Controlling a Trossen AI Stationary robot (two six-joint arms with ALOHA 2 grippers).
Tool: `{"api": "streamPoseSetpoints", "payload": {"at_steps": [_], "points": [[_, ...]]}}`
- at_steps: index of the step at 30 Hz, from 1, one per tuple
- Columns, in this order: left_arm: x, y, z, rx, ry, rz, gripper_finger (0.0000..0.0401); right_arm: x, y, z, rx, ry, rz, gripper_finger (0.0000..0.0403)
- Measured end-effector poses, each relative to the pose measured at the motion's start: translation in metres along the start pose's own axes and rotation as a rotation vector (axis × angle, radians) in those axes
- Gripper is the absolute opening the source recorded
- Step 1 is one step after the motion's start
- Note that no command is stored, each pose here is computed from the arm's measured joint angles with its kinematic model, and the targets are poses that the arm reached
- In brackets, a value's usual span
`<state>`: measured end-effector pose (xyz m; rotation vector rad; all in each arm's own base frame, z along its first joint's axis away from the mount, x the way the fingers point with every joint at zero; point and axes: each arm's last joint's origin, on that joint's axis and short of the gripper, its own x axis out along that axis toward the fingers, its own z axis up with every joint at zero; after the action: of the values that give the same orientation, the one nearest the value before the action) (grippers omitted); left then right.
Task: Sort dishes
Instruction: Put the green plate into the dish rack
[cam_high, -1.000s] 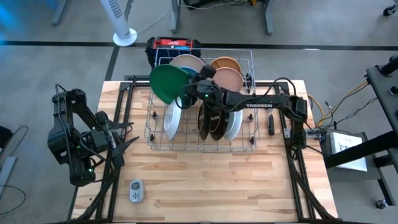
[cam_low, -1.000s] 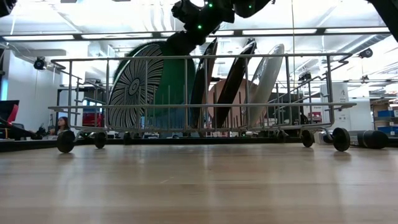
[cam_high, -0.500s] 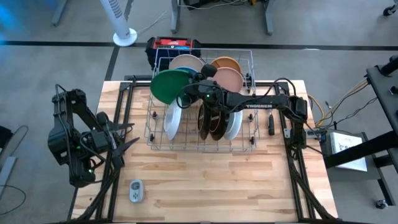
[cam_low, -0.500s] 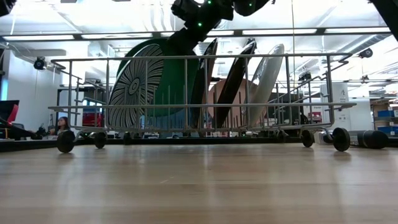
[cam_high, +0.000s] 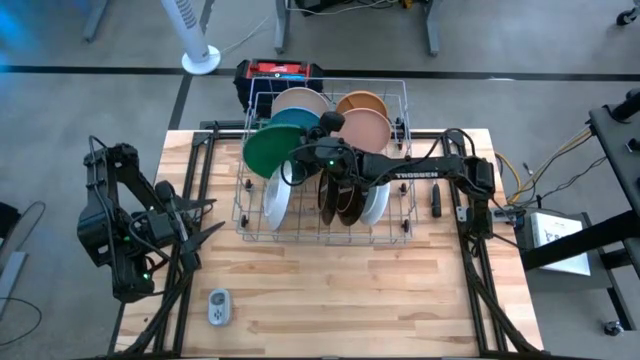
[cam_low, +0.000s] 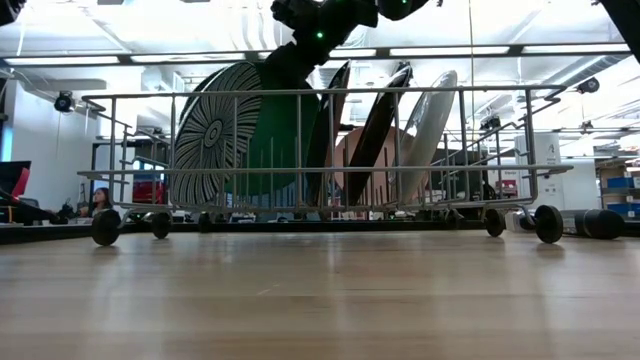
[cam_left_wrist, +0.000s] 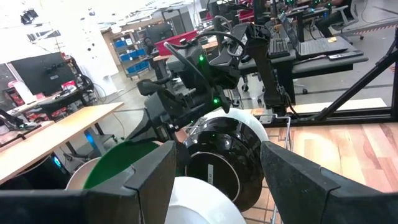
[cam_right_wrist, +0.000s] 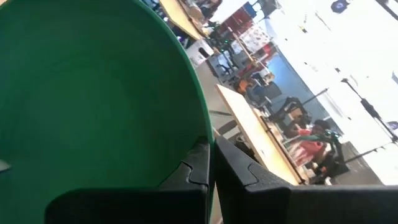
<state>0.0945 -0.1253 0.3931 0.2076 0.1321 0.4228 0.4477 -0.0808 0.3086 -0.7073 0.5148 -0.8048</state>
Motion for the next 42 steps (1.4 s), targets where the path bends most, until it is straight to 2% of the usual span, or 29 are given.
{"api": "streamPoseSetpoints", "payload": {"at_steps": [7,16,32,42], "points": [[0.000,0.000,0.000,0.001,0.000,0.000,0.0223,-0.002,0.000,0.000,0.016,0.002,0.011,0.0008],[0.000,0.000,0.000,0.001,0.000,0.000,0.0223,-0.002,0.000,0.001,0.022,-0.001,0.009,0.0046],[0.000,0.000,0.000,-0.002,0.000,-0.001,0.0223,-0.003,-0.002,0.004,0.019,-0.005,0.003,0.0168],[0.000,0.000,0.000,-0.004,0.000,0.000,0.0223,-0.008,-0.005,0.012,0.011,-0.014,0.004,0.0230]]}}
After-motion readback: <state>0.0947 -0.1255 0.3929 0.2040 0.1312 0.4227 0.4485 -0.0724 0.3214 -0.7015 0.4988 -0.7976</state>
